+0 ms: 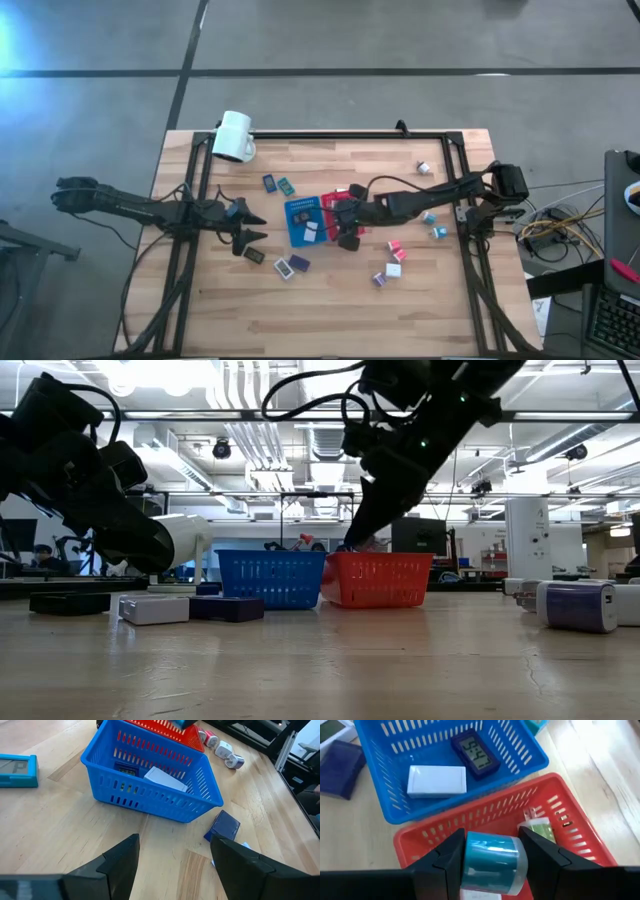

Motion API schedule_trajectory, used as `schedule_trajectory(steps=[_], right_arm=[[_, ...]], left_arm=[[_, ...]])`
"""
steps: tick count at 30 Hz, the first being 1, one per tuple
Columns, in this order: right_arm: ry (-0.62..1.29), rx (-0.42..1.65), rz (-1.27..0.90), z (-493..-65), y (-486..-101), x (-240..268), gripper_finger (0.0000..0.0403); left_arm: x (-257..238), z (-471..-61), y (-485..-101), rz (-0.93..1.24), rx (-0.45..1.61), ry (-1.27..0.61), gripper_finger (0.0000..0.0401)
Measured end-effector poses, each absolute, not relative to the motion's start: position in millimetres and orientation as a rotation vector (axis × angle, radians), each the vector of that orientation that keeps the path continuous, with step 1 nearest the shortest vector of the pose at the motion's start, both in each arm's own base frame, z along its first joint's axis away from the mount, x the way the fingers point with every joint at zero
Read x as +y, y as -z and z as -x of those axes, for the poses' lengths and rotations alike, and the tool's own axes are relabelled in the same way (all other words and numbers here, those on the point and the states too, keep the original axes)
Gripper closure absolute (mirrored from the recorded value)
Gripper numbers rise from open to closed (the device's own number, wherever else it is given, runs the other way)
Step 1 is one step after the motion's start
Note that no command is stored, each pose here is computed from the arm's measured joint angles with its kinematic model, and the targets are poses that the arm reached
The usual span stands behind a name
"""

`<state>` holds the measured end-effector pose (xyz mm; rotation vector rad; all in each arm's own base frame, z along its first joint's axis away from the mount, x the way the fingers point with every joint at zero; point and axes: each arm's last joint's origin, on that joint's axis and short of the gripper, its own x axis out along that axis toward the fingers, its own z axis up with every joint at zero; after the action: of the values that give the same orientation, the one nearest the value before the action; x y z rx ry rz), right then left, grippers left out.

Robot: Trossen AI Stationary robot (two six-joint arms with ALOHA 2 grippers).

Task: Pick & Place Office items
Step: Put the bottom left blue charger adapter into the red bin, then put the black digital clock into the blue bin

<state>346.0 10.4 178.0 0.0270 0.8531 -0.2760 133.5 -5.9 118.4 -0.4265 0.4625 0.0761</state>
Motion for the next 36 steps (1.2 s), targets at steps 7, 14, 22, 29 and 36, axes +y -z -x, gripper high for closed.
schedule_trajectory(steps=[7, 14, 22, 29, 36], right_arm=[[0.288, 0.867, -0.038, -341, -169, 8, 0.0248], [0.294, 0.858, -0.042, -338, -163, 8, 0.0248], [0.247, 0.888, -0.072, -332, -154, 9, 0.0202], [0.215, 0.87, -0.089, -336, -160, 11, 0.0131], [0.192, 0.885, -0.048, -340, -170, 11, 0.0085]], left_arm=[[-6, -133, -118, 0.427, 0.462, -0.077, 0.0151], [-6, -133, -118, 0.428, 0.462, -0.077, 0.0151], [-6, -133, -118, 0.429, 0.461, -0.08, 0.0151], [-6, -133, -118, 0.429, 0.461, -0.08, 0.0151], [-6, -133, -118, 0.427, 0.461, -0.079, 0.0151]])
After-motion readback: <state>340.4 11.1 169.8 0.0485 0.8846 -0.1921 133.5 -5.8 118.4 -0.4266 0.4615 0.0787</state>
